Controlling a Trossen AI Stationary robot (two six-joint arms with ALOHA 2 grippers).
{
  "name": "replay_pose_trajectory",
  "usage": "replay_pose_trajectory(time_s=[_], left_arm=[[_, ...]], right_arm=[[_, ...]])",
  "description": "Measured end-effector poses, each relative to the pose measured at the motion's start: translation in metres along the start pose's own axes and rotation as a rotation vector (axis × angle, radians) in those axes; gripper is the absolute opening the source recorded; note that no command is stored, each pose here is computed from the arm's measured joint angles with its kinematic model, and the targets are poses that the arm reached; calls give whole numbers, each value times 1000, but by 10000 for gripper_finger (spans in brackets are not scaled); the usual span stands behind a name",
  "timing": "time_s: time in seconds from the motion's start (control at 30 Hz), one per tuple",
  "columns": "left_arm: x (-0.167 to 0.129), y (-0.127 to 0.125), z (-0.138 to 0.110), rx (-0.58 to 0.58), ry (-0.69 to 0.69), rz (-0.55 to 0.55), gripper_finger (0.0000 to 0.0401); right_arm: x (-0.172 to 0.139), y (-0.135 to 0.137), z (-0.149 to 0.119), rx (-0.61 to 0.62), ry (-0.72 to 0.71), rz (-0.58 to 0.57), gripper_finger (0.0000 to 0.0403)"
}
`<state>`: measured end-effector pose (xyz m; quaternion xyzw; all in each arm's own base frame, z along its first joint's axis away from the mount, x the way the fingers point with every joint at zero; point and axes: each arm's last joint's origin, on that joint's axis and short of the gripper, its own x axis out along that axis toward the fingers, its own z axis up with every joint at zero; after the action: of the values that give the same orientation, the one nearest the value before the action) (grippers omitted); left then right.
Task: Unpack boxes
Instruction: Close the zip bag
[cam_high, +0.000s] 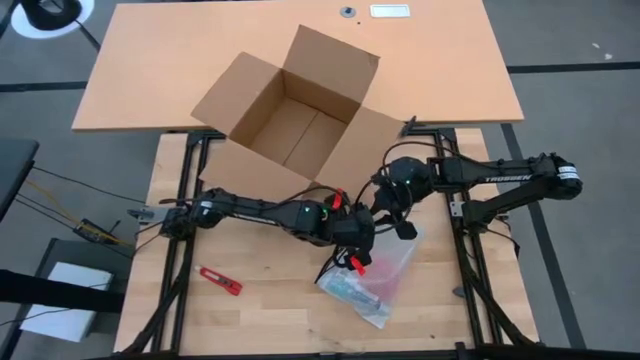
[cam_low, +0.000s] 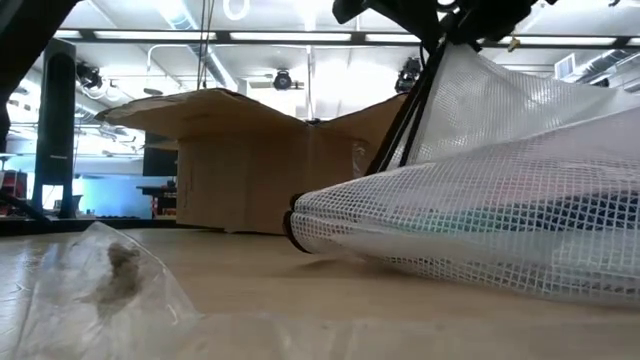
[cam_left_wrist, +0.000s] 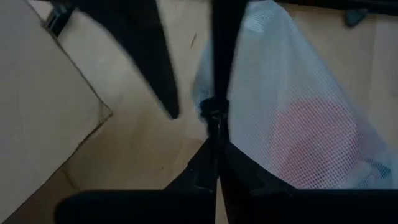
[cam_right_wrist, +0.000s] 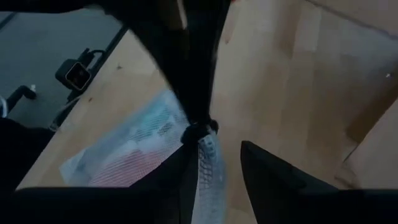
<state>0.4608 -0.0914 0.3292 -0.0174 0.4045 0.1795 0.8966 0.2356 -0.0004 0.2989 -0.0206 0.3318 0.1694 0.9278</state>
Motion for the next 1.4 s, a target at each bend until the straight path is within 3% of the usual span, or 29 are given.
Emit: replay_pose_trajectory(time_s=[0.3,0.63,0.77,0.93,1.13,1.4], left_arm=[[-3,4,-4,-2,41,23,13],[-3,4,-4,-2,42,24,13],[-3,4,-3,-6,33,21,13],[-3,4,-2,-8,29,19,14],[-3,4,-2,-9,31,12,27],[-9,7,-1,-22,34,-8,91]], right_arm=[[2,1,-11,107,114,1,128],[-5,0,13,77,-63,-27,173],[10,-6,11,58,-20,-22,170],[24,-7,8,59,21,9,138],[24,-4,9,42,10,18,21],[23,-4,10,38,-1,18,15]])
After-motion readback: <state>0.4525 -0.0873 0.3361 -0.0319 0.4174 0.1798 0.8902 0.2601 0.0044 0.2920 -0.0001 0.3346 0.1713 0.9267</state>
